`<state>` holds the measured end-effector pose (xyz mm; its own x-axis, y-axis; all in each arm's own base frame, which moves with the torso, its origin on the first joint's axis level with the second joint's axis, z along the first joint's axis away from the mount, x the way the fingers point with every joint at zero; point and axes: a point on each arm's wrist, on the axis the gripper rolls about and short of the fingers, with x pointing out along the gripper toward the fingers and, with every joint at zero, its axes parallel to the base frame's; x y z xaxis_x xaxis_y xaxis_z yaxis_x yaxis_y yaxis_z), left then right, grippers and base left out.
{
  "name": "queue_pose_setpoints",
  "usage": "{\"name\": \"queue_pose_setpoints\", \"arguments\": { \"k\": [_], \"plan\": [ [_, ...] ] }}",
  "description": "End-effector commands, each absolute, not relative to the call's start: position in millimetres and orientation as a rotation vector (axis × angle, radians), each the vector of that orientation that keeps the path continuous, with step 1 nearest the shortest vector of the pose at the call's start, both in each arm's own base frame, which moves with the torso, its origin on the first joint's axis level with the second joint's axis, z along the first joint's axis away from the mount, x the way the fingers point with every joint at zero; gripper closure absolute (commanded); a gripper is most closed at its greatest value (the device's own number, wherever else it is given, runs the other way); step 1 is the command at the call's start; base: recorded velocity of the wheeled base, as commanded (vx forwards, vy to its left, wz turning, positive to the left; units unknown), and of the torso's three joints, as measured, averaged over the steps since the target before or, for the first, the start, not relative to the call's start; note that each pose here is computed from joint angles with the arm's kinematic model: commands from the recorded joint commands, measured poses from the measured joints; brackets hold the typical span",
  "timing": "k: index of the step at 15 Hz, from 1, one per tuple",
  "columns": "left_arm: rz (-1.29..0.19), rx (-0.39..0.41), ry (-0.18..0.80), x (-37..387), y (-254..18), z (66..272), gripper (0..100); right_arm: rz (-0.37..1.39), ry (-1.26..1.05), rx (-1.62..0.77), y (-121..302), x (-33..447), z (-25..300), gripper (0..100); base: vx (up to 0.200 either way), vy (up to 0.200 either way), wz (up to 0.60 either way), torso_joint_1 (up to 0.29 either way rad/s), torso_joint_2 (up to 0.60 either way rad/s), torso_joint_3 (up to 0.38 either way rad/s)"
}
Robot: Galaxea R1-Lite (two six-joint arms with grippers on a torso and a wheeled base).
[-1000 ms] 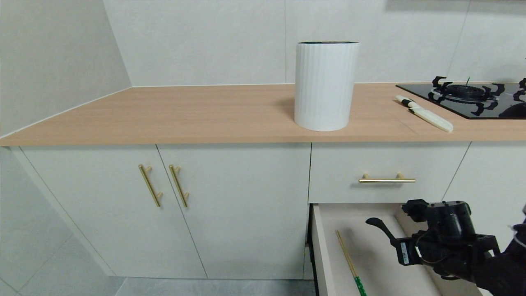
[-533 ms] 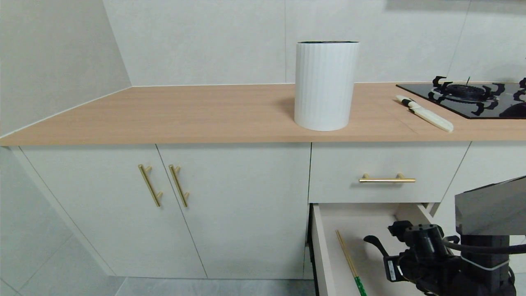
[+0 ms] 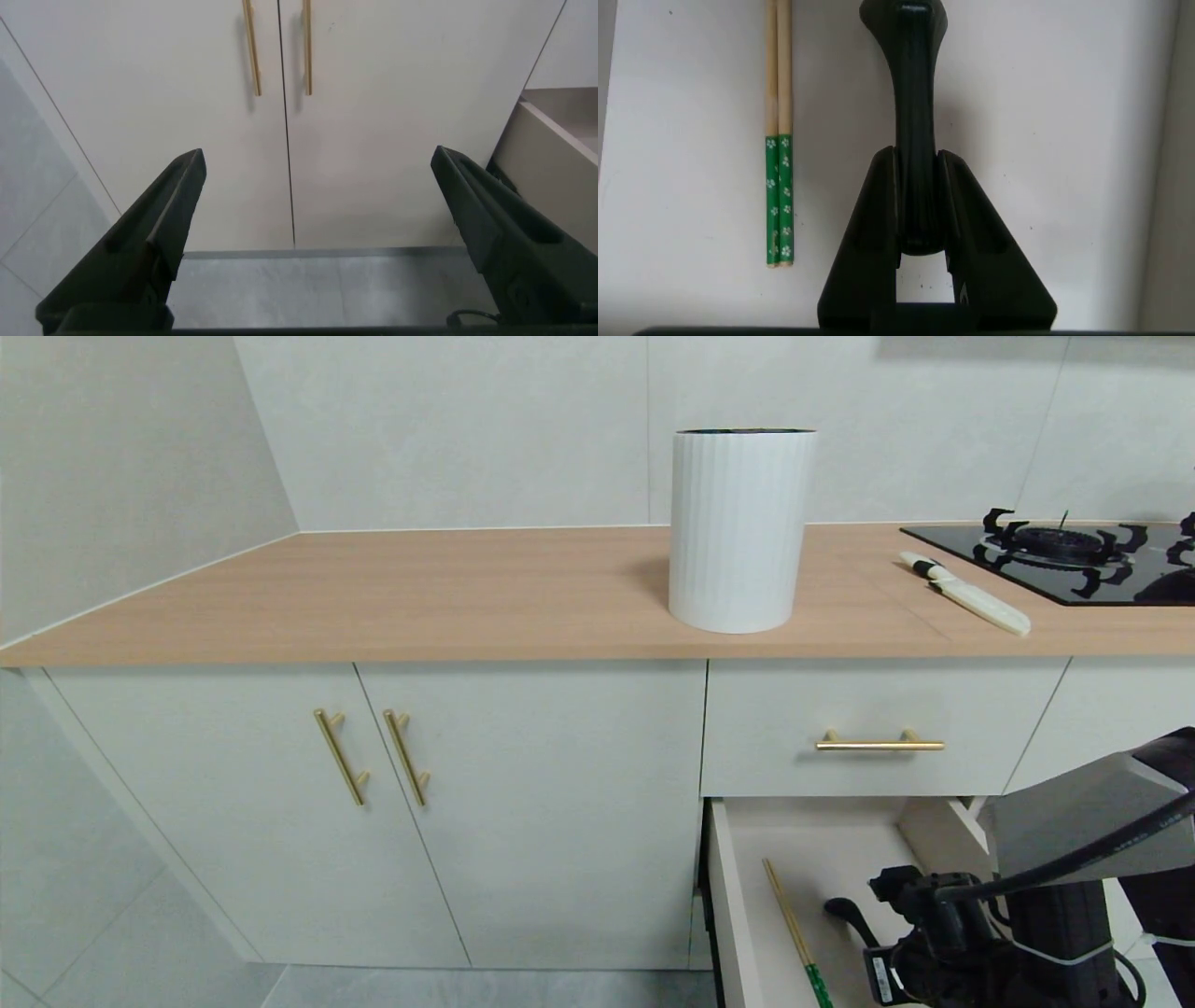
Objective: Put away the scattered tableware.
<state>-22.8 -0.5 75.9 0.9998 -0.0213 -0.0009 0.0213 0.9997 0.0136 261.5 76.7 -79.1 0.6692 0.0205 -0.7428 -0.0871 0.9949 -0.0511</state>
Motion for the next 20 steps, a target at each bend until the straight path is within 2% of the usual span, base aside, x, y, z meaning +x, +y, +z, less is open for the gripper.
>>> {"name": "queue_pose_setpoints", "arguments": {
  "k": [1, 12, 13, 20],
  "plan": [
    [-0.021, 0.014, 0.001, -22.8, -0.5, 75.8, 0, 0.060, 0.845, -0.086, 76.3, 261.0, -81.6, 100, 0.000, 0.000, 0.00, 0.000, 0.00, 0.000],
    [-0.021, 0.014, 0.000, -22.8, -0.5, 75.9, 0, 0.069, 0.853, -0.082, 76.7, 260.1, -82.0, 100, 0.000, 0.000, 0.00, 0.000, 0.00, 0.000],
    [-0.021, 0.014, 0.001, -22.8, -0.5, 75.8, 0, 0.067, 0.853, -0.081, 76.3, 260.2, -82.0, 0, 0.000, 0.000, 0.00, 0.000, 0.00, 0.000],
    [-0.021, 0.014, 0.000, -22.8, -0.5, 75.9, 0, 0.066, 0.853, -0.080, 76.3, 260.2, -82.0, 0, 0.000, 0.000, 0.00, 0.000, 0.00, 0.000]
  ]
}}
